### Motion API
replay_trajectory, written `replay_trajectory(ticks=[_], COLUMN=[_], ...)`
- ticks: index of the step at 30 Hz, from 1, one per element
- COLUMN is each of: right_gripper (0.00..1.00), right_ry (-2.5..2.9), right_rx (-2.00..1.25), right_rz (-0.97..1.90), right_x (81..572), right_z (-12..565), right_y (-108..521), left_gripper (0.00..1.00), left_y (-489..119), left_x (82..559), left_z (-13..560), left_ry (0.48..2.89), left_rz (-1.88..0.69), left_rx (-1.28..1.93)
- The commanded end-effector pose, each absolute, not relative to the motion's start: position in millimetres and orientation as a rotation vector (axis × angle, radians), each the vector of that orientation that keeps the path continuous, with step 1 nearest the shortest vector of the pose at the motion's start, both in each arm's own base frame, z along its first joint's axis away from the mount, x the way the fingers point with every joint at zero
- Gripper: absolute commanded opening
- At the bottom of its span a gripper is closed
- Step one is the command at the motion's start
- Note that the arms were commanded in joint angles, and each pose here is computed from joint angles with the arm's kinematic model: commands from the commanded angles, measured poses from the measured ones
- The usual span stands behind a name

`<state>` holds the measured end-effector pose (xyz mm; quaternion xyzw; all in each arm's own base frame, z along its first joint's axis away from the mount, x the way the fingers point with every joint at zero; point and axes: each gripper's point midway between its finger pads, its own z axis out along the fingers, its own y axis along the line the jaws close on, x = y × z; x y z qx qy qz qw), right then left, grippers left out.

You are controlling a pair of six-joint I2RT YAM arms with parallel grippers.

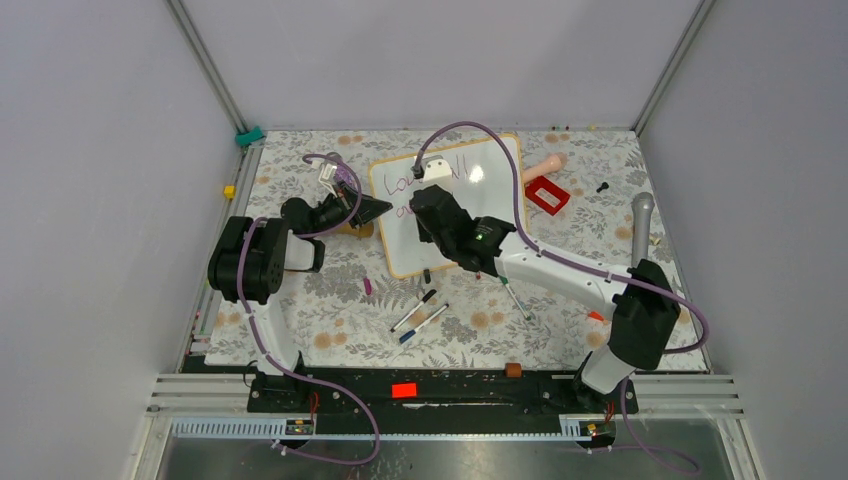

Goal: Write a sentence on the whiteboard

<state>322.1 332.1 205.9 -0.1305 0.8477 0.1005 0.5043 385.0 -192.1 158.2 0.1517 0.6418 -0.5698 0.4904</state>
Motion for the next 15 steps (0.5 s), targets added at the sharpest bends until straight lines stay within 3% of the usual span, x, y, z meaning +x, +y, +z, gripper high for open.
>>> replay_trajectory(ticks=[1,15], right_gripper=[0.00,0.00], right_ry=[2.044,2.075], right_rx=[-0.275,-0.245], right_rz=[0.255,0.250], right_x=[329.9,338.4], right_z=[218.9,211.6], right_y=[337.5,336.4], left_gripper=[0.00,0.00], left_y=[-194.7,-194.8], left_x=[378.2,378.7], left_z=[137.2,136.9], left_ry=[1.528,1.530], left_rz=[-1.281,-1.284], left_rx=[0.504,0.504])
